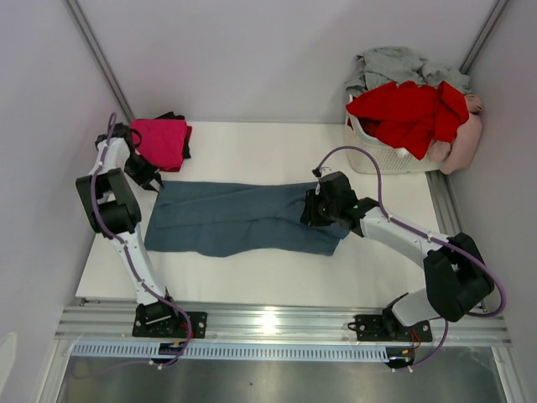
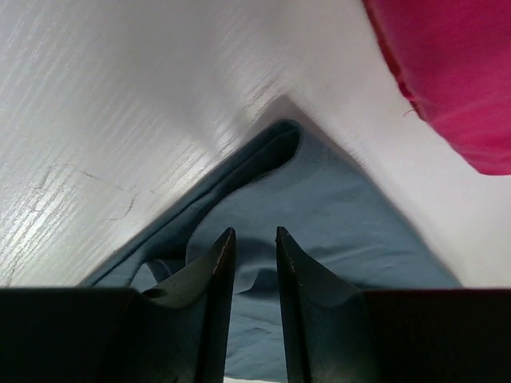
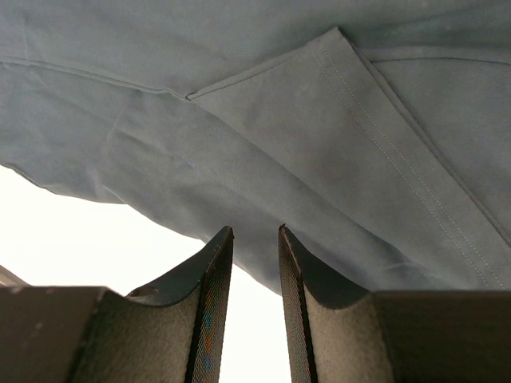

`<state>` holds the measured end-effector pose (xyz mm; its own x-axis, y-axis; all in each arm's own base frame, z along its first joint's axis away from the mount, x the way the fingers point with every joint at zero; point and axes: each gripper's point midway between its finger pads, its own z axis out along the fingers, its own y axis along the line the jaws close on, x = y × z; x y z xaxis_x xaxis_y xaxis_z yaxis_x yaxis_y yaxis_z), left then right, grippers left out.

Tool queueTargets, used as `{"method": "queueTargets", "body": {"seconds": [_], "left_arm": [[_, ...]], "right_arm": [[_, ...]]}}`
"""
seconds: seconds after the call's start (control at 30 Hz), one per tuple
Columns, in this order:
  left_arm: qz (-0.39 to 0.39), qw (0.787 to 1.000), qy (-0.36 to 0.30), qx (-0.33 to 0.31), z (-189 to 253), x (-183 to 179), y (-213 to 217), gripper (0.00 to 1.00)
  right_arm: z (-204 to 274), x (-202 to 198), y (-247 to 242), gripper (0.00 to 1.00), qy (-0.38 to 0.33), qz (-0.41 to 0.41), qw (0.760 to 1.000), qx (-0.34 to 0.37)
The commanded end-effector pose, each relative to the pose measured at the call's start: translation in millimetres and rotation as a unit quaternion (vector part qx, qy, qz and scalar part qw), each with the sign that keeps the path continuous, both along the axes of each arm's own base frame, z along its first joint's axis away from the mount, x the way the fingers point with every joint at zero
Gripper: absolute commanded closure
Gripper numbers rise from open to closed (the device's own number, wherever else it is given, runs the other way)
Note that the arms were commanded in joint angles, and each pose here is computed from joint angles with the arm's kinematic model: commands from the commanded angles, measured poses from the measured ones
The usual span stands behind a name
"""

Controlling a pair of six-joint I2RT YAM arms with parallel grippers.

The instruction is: Fold and stack the t-shirts

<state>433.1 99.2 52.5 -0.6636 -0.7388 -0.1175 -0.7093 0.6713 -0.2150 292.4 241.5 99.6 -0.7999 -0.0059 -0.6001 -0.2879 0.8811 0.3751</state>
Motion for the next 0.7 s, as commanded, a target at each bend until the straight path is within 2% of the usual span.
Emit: {"method": "queueTargets", "body": {"seconds": [0.0,0.17,0.53,0.63,0.67], "left_arm": [[-0.02,0.999,0.021,0.023,-5.0,-12.5,1.2,0.7],[-0.029,0.998,0.033,0.056,-3.6,-22.7,10.8,0.7],[-0.041,0.998,0.027,0.04,-8.7,-35.3,-4.0,0.74],[-0.046,0.998,0.021,0.028,-9.1,-30.3,-8.7,0.86],[-0.047,0.998,0.017,0.026,-7.0,-27.4,-9.6,0.98]], "right_arm": [[17.9,7.8,5.8,0.67,-0.029,0.008,0.999,0.02],[18.4,9.1,7.6,0.67,-0.03,0.009,0.999,0.024],[14.1,13.8,10.7,0.66,-0.026,0.01,0.999,0.024],[15.6,16.5,12.4,0.66,-0.028,0.01,0.999,0.025],[16.6,16.8,12.9,0.66,-0.029,0.011,0.999,0.026]]}}
